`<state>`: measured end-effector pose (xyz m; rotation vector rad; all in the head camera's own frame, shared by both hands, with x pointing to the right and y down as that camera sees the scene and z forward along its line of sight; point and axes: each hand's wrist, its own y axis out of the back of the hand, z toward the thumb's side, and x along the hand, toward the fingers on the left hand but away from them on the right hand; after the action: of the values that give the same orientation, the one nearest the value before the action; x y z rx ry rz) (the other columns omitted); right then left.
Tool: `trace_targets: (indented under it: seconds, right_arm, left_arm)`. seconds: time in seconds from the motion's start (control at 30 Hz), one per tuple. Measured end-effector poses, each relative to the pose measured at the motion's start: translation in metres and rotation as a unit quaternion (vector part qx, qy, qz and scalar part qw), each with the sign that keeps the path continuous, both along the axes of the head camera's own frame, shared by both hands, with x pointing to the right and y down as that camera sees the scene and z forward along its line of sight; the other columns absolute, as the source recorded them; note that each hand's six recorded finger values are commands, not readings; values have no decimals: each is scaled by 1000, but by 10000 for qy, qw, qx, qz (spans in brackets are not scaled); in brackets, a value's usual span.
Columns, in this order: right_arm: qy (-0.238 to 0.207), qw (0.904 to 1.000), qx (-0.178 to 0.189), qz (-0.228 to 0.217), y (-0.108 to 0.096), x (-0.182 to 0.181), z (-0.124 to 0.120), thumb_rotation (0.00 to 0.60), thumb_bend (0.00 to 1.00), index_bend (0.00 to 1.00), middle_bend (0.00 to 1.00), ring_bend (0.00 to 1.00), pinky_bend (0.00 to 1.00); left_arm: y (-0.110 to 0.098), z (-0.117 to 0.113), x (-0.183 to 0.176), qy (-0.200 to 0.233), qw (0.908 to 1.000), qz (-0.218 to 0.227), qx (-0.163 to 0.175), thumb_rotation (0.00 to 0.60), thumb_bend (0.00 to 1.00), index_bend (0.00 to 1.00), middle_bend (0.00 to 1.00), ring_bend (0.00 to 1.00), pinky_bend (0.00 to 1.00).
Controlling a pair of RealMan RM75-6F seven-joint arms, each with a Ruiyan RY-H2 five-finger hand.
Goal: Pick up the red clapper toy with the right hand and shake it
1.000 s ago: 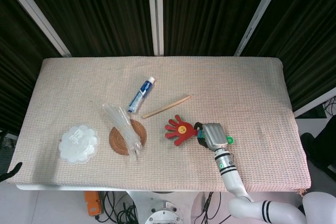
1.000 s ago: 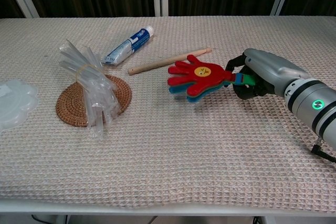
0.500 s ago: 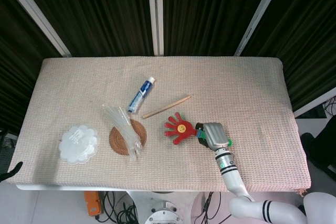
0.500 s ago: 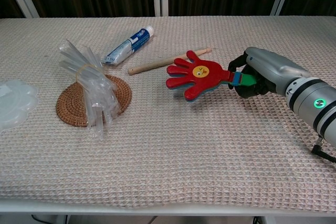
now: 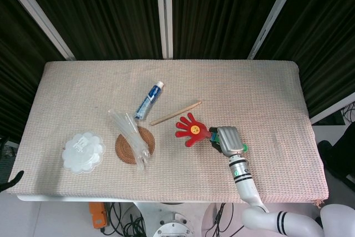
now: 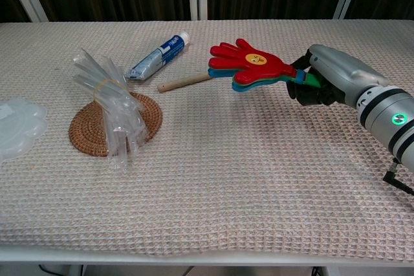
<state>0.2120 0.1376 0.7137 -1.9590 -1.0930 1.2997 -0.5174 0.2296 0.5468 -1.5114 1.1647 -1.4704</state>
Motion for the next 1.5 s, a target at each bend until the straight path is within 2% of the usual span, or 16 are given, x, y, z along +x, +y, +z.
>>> trace_targets:
  seconds: [0.17, 0.3, 0.47, 0.5, 0.6, 0.73, 0.8, 0.83, 0.9, 1.0, 1.07, 1.13, 1.23, 1.33, 1.4, 1.5]
  right_arm:
    - [-227, 9994, 245, 50, -9, 0, -9, 600, 904, 1000, 1000, 1000, 1000]
    - [-607, 9970, 443, 198, -21, 1, -20, 600, 911, 1000, 1000, 1000, 1000]
    - [-1527, 9852, 528, 573, -41, 1, -37, 600, 943, 1000, 1000, 1000, 1000]
    - [-1755, 9809, 516, 665, -45, 1, -40, 600, 961, 1000, 1000, 1000, 1000]
    - [-2627, 9582, 457, 1041, -58, 2, -52, 600, 970, 1000, 1000, 1000, 1000]
    - [-3831, 9099, 382, 1545, -81, 7, -73, 600, 967, 1000, 1000, 1000, 1000]
    - [-4178, 8926, 381, 1654, -91, 11, -83, 600, 967, 1000, 1000, 1000, 1000]
    - [-4308, 8858, 410, 1674, -97, 13, -90, 600, 967, 1000, 1000, 1000, 1000]
    - [-4344, 8845, 441, 1642, -101, 15, -95, 600, 964, 1000, 1000, 1000, 1000]
    - [-3998, 9048, 481, 1386, -101, 13, -93, 600, 950, 1000, 1000, 1000, 1000]
    - [-3486, 9295, 575, 1057, -100, 12, -91, 600, 943, 1000, 1000, 1000, 1000]
    - [-2785, 9558, 709, 622, -99, 10, -88, 600, 933, 1000, 1000, 1000, 1000]
    - [-1578, 9831, 927, -88, -97, 7, -83, 600, 929, 1000, 1000, 1000, 1000]
    - [-325, 9903, 1101, -778, -95, 6, -77, 600, 927, 1000, 1000, 1000, 1000]
    - [371, 9859, 1161, -1148, -94, 6, -74, 600, 919, 1000, 1000, 1000, 1000]
    - [1302, 9710, 1146, -1644, -92, 7, -69, 600, 913, 1000, 1000, 1000, 1000]
  left_arm:
    - [-1, -1, 1, -1, 10000, 18, 22, 600, 210, 57, 91, 2, 130]
    - [-3, -2, 2, -7, 10000, 27, 47, 600, 210, 57, 91, 2, 131]
    - [-4, -3, 4, -1, 10000, 29, 66, 600, 210, 56, 91, 2, 130]
    - [-4, -3, 4, 4, 10000, 30, 64, 600, 210, 56, 91, 2, 130]
    - [-5, -4, 4, 19, 10000, 43, 63, 600, 210, 56, 91, 2, 129]
    - [-6, -4, 5, 18, 10000, 54, 70, 600, 209, 57, 91, 2, 129]
    - [-7, -4, 5, 20, 10000, 60, 69, 600, 210, 57, 91, 2, 129]
    - [-7, -4, 5, 22, 10000, 61, 67, 600, 209, 57, 91, 2, 129]
    - [-7, -3, 5, 23, 10000, 64, 59, 600, 210, 57, 91, 2, 129]
    - [-7, -2, 6, 22, 10000, 67, 46, 600, 210, 57, 91, 2, 129]
    - [-7, -2, 6, 24, 10000, 69, 47, 600, 209, 57, 91, 2, 129]
    - [-7, -2, 6, 25, 10000, 68, 44, 600, 210, 57, 91, 2, 129]
    - [-7, -1, 6, 28, 10000, 67, 37, 600, 210, 57, 91, 2, 129]
    - [-7, -1, 6, 31, 10000, 68, 37, 600, 210, 57, 91, 2, 129]
    - [-7, -1, 6, 30, 10000, 70, 40, 600, 210, 57, 91, 2, 129]
    - [-7, -2, 6, 29, 10000, 73, 48, 600, 210, 57, 91, 2, 128]
